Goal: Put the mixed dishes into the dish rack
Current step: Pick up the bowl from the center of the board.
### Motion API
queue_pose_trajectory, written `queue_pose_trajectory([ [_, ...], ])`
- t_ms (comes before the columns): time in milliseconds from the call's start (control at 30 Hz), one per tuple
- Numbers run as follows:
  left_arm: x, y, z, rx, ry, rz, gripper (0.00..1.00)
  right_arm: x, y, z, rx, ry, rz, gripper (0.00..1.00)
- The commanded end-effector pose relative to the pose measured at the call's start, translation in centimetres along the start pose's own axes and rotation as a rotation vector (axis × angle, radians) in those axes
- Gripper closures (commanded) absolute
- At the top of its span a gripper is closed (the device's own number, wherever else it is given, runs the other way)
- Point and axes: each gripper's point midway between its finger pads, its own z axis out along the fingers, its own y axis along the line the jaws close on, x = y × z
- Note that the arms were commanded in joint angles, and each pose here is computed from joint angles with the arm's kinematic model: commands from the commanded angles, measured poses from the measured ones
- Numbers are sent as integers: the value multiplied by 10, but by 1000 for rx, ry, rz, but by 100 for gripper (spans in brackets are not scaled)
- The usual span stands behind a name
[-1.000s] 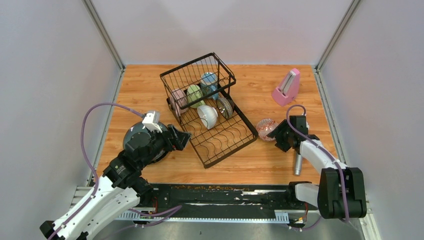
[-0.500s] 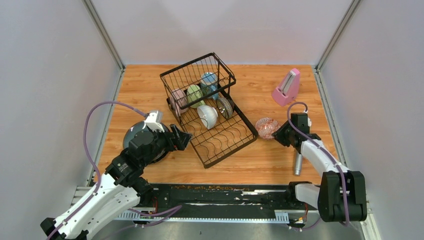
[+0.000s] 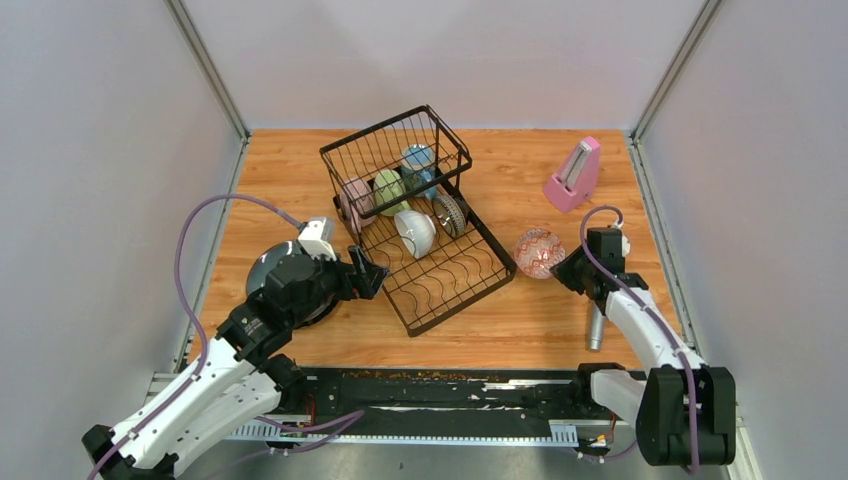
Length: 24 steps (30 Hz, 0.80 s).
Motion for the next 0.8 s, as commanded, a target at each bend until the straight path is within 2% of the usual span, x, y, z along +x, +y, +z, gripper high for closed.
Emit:
queue_pose_trajectory([
  [0, -16, -11, -2, 30, -34, 6, 0, -20, 20, -20, -80, -88, 2, 99],
  [233, -15, -19, 2, 75, -29, 2, 0, -37, 36, -54, -163, -188, 11, 100],
  [400, -14, -27, 8, 107, -15, -6, 0, -35, 64, -83, -317, -183, -46, 98],
  [767, -9, -42, 15, 180, 5, -61, 0, 4, 113, -118, -620, 48, -136, 96],
])
